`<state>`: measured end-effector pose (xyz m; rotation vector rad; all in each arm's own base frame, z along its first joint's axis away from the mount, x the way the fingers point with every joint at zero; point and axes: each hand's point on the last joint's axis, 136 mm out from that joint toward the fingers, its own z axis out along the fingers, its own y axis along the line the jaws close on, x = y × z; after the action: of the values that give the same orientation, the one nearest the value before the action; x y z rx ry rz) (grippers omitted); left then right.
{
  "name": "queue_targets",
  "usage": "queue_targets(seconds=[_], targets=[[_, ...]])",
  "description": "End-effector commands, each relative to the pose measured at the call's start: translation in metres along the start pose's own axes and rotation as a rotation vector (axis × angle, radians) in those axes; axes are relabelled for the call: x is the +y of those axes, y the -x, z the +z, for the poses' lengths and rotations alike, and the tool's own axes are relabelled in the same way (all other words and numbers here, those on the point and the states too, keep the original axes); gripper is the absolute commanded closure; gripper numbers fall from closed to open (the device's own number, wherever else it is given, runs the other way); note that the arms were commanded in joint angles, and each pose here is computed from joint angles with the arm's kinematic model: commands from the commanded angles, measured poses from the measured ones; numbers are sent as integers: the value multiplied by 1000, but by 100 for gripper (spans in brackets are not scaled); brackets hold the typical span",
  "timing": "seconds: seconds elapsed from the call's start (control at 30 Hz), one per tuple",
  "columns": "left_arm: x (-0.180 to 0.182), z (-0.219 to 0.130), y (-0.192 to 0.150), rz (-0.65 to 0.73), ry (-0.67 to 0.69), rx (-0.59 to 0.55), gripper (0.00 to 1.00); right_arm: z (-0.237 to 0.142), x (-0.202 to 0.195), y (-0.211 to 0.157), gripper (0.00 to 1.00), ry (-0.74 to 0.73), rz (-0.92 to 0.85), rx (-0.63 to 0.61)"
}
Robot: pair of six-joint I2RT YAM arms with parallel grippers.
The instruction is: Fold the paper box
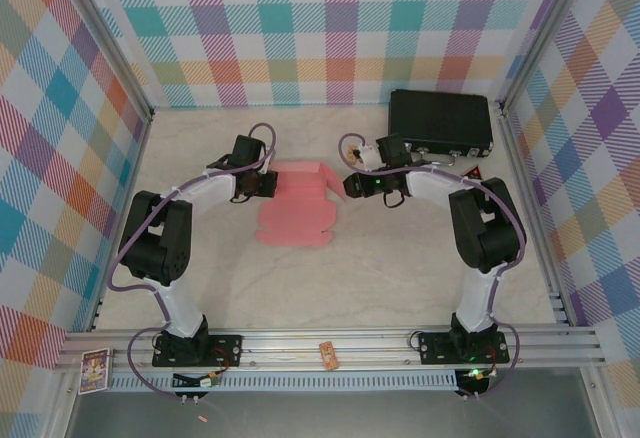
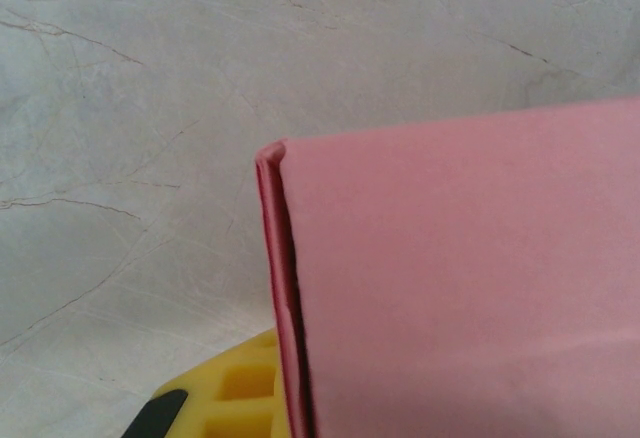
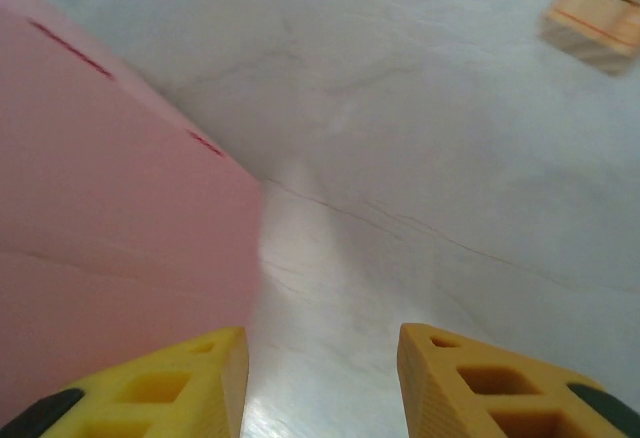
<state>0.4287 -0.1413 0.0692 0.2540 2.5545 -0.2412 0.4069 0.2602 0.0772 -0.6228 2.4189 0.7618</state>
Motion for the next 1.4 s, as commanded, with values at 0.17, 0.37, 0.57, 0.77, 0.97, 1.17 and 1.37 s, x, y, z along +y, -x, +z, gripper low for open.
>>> queue_targets(seconds=[0.17,0.37,0.57,0.77,0.97,1.17,1.37], targets=[[-3,4,-10,8,8,54,93,5,54,16,55,150,-123,-10],[-4,7,-10,1,7,58,93,13,68,15,55,185,-140,12],[-6,8,-10,-8,-2,61,93,26,61,13,51,119,-143,17],[-8,8,-12,-5,-11,66,93,34,56,19,51,87,-169,-42],[-10,8,-12,0,-17,68,93,42,54,31,52,35,-246,-164],[-11,8,-12,9,-23,69,93,50,44,40,51,-49,-268,-209],[-12,8,-13,17,-31,73,93,58,33,48,53,-157,-241,-187]])
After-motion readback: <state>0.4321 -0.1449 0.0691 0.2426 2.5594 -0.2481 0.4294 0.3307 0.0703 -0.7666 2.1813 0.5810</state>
